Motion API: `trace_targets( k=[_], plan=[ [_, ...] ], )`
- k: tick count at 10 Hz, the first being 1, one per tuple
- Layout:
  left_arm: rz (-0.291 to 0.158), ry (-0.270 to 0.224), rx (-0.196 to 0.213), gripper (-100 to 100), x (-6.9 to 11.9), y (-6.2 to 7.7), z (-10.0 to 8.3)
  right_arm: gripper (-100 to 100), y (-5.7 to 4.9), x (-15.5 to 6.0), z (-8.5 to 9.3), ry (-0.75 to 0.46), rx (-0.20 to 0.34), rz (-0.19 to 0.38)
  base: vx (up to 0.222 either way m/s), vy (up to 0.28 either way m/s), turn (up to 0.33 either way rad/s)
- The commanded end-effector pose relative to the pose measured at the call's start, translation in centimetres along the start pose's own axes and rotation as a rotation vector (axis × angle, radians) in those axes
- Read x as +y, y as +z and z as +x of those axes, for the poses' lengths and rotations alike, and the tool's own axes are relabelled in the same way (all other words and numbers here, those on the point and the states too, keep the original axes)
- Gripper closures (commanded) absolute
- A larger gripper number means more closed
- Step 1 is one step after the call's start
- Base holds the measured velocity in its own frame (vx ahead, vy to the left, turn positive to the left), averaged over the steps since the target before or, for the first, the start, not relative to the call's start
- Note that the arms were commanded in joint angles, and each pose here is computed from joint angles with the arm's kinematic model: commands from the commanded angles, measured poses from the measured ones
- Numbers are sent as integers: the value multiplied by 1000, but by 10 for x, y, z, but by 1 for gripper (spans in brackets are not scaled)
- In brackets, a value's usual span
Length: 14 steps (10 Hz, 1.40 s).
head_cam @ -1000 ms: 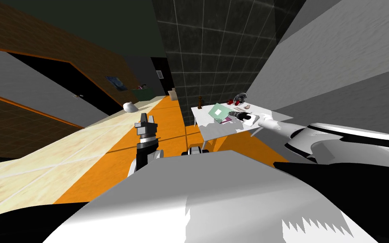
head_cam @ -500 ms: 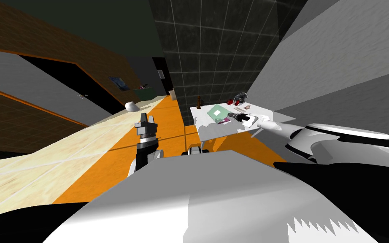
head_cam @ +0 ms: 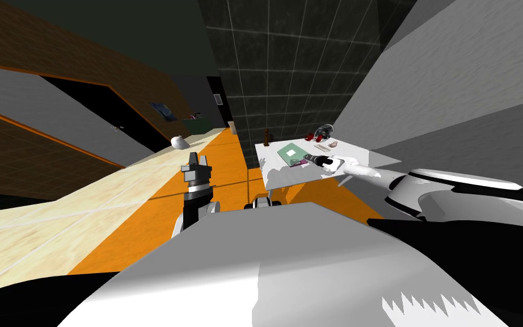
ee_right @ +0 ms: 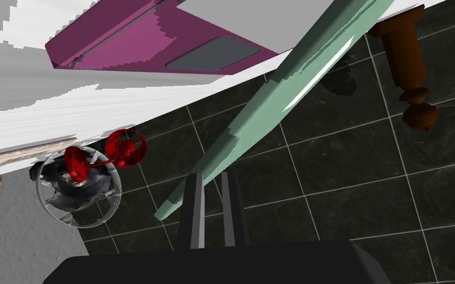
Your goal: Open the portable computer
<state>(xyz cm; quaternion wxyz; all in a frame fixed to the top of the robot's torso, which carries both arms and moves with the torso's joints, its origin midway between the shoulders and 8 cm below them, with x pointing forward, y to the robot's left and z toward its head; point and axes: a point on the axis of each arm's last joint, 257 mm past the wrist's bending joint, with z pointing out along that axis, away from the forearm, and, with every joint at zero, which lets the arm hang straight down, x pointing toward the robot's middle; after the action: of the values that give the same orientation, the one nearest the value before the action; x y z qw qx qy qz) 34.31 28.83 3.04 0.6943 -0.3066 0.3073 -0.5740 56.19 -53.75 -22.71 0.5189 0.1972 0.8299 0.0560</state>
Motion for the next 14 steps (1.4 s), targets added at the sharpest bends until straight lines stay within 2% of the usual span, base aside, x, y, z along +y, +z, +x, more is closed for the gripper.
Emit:
trace_targets(
  k=[1, 8, 9, 10, 14],
  plan=[
    [0, 0, 0, 0, 0, 0, 0, -100, -9, 4, -16, -4, -2, -4, 15, 8, -11],
    [0, 0, 0, 0, 0, 0, 0, -100, -33, 9, -48, -6, 0, -2, 5, 6, -10],
    [0, 0, 0, 0, 0, 0, 0, -100, -30, 9, -46, -7, -1, -2, 0, 0, 0],
    [0, 0, 0, 0, 0, 0, 0, 0, -30, 9, -46, -6, -1, -2, 0, 0, 0],
    [0, 0, 0, 0, 0, 0, 0, 0, -30, 9, -46, -6, -1, -2, 0, 0, 0]
  ],
)
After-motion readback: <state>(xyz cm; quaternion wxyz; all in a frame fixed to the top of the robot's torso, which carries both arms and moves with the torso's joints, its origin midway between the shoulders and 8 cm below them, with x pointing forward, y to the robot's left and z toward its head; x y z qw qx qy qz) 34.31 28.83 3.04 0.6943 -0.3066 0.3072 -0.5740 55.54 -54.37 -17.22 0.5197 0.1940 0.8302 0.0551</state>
